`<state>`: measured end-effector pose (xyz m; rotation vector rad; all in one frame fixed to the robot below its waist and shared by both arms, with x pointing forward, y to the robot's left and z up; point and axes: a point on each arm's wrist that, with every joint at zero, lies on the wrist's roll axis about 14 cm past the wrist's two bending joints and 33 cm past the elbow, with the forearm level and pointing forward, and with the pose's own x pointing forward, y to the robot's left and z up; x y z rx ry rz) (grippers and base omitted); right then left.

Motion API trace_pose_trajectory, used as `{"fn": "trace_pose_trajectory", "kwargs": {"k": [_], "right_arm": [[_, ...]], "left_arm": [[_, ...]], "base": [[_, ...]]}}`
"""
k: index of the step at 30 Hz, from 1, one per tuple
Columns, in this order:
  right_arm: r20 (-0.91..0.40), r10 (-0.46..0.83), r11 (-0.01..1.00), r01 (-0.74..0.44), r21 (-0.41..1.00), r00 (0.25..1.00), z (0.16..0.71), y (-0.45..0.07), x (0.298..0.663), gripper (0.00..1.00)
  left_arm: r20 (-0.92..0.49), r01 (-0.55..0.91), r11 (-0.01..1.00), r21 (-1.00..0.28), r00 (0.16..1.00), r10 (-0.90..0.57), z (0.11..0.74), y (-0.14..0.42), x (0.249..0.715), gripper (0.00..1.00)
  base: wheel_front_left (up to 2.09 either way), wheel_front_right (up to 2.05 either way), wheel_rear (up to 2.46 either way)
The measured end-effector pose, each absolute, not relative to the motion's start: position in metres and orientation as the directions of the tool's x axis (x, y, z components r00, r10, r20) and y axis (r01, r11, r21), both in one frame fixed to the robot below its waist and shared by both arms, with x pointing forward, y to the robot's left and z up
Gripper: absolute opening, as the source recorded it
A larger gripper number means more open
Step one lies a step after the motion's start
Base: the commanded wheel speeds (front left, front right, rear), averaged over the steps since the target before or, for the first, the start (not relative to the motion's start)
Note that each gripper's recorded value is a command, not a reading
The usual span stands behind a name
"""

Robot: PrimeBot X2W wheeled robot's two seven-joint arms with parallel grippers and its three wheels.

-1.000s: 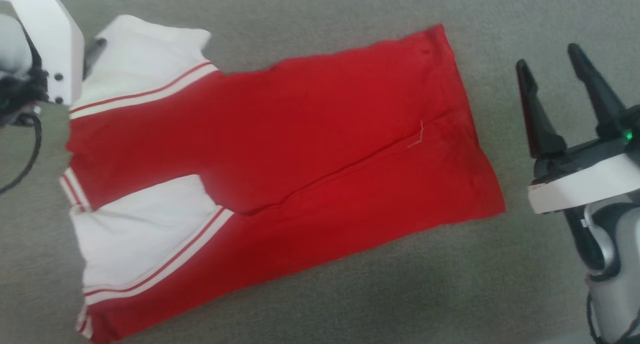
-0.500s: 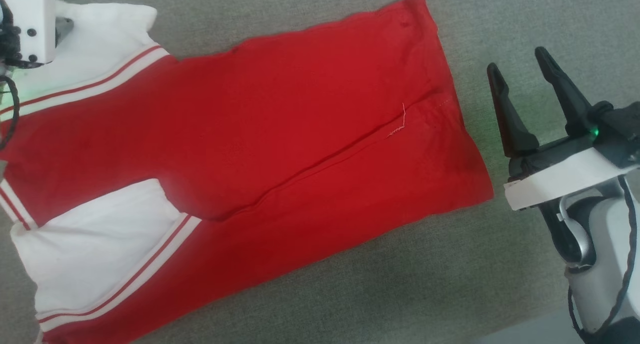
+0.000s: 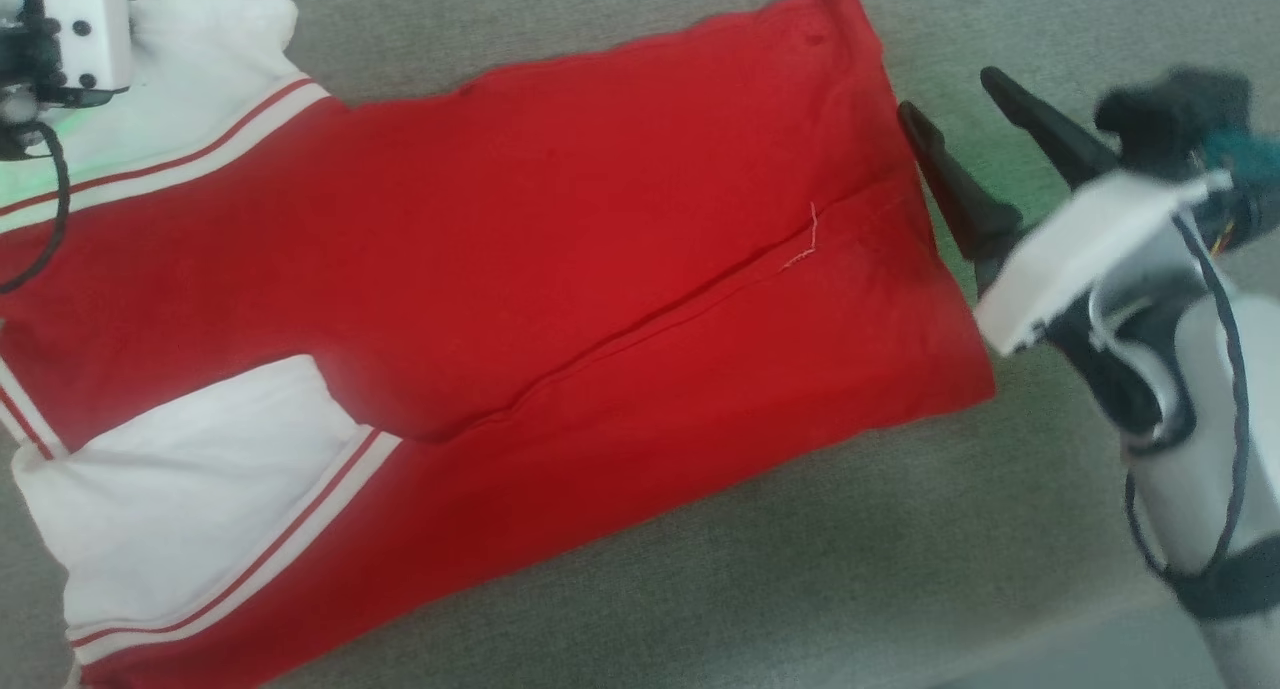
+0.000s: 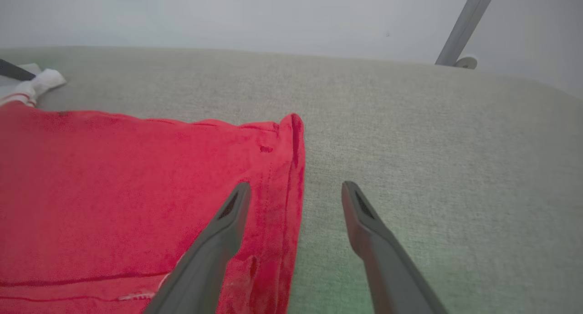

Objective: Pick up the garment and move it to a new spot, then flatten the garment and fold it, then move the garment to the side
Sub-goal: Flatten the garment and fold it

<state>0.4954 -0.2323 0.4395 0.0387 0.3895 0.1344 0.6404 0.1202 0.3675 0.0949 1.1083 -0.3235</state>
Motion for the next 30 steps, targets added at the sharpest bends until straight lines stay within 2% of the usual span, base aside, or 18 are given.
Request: {"fn": "trace_pose_trajectory", "kwargs": {"k": [4, 11, 18, 19, 20, 21, 24, 30], "right_arm": [[-0.497, 0.181, 0.983, -0.178, 0.054, 0.849, 0.429, -0.223, 0.514, 1.0], [-0.634, 0.195, 0.974, -0.222, 0.038, 0.748, 0.413, -0.215, 0.545, 1.0], [-0.757, 0.188, 0.971, -0.234, 0.047, 0.625, 0.388, -0.209, 0.556, 1.0], [-0.769, 0.189, 0.97, -0.238, 0.05, 0.61, 0.386, -0.207, 0.556, 0.98], [-0.78, 0.189, 0.969, -0.241, 0.051, 0.596, 0.383, -0.206, 0.556, 0.28], [-0.788, 0.192, 0.968, -0.247, 0.053, 0.584, 0.382, -0.204, 0.556, 0.0], [-0.799, 0.202, 0.962, -0.268, 0.053, 0.567, 0.38, -0.199, 0.557, 0.0], [-0.77, 0.202, 0.955, -0.297, 0.017, 0.606, 0.389, -0.201, 0.559, 0.0]], "left_arm": [[-0.887, 0.303, 0.949, -0.089, 0.409, -0.213, 0.369, 0.119, 0.64, 0.0], [-0.882, 0.303, 0.948, -0.094, 0.417, -0.221, 0.371, 0.119, 0.64, 0.0], [-0.876, 0.305, 0.947, -0.099, 0.424, -0.228, 0.37, 0.12, 0.642, 0.0], [-0.875, 0.306, 0.947, -0.099, 0.426, -0.229, 0.37, 0.121, 0.642, 0.0], [-0.873, 0.306, 0.947, -0.099, 0.429, -0.23, 0.369, 0.121, 0.642, 0.0], [-0.871, 0.306, 0.947, -0.1, 0.433, -0.232, 0.37, 0.121, 0.642, 0.0], [-0.861, 0.308, 0.946, -0.101, 0.448, -0.238, 0.372, 0.121, 0.642, 0.0], [-0.843, 0.321, 0.944, -0.081, 0.483, -0.236, 0.392, 0.131, 0.639, 0.0]], "base": [[0.0, 0.0, 0.0], [0.0, 0.0, 0.0], [0.0, 0.0, 0.0], [0.0, 0.0, 0.0], [0.0, 0.0, 0.0], [0.0, 0.0, 0.0], [0.0, 0.0, 0.0], [0.0, 0.0, 0.0]]}}
